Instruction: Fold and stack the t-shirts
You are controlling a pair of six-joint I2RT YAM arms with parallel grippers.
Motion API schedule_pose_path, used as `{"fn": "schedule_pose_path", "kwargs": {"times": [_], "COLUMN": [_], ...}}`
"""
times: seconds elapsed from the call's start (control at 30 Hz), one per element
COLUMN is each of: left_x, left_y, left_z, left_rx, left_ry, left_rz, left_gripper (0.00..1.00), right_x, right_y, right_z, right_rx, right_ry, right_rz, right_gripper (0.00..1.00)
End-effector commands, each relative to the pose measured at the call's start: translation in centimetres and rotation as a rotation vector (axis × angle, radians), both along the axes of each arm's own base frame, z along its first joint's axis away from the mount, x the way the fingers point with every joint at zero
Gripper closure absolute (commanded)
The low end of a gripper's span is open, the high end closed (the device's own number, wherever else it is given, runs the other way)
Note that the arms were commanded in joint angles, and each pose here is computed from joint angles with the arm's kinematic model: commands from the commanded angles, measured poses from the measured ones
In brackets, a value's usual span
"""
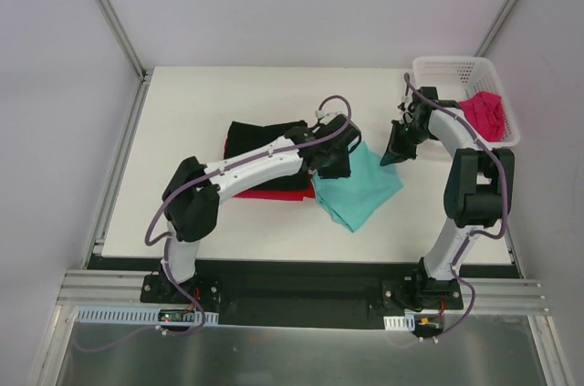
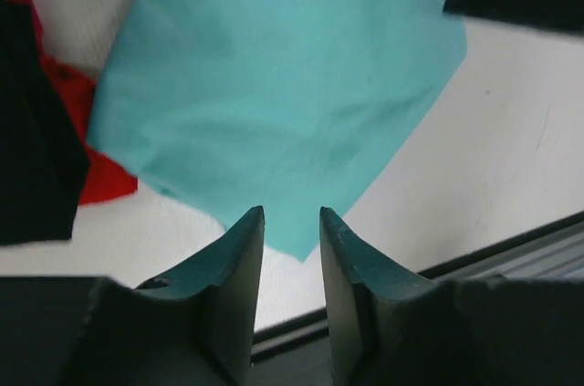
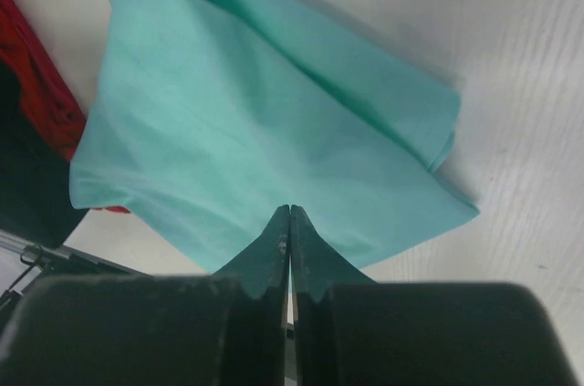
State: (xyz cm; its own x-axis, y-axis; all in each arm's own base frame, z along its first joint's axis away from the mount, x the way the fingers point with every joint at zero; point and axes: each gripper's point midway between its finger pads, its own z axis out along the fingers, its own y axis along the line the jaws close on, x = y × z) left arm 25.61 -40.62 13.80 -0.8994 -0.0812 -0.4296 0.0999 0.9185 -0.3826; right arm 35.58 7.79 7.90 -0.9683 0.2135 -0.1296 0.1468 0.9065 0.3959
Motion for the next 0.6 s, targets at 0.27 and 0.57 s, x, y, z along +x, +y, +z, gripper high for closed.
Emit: {"fn": "schedule_pose_path", "kwargs": {"times": [0.27, 0.57], "left_x": [6.3, 6.5], "left_y": [-0.5, -0.2], "left_z": [-6.8, -9.0], "left_rx": [0.038, 0.065], "left_ry": [0.129, 0.155], "left_rz": [-0.005, 0.006], "left_gripper": [0.97, 0.98], "right_x": [-4.9, -6.2], "right_y": [-0.2, 1.3], "right_z": [-1.7, -3.7], "right_rx": [-0.049, -0.063], "right_ry": [0.047, 0.107], "right_rz": [0.004, 0.004], "right_gripper": [0.99, 0.99]}}
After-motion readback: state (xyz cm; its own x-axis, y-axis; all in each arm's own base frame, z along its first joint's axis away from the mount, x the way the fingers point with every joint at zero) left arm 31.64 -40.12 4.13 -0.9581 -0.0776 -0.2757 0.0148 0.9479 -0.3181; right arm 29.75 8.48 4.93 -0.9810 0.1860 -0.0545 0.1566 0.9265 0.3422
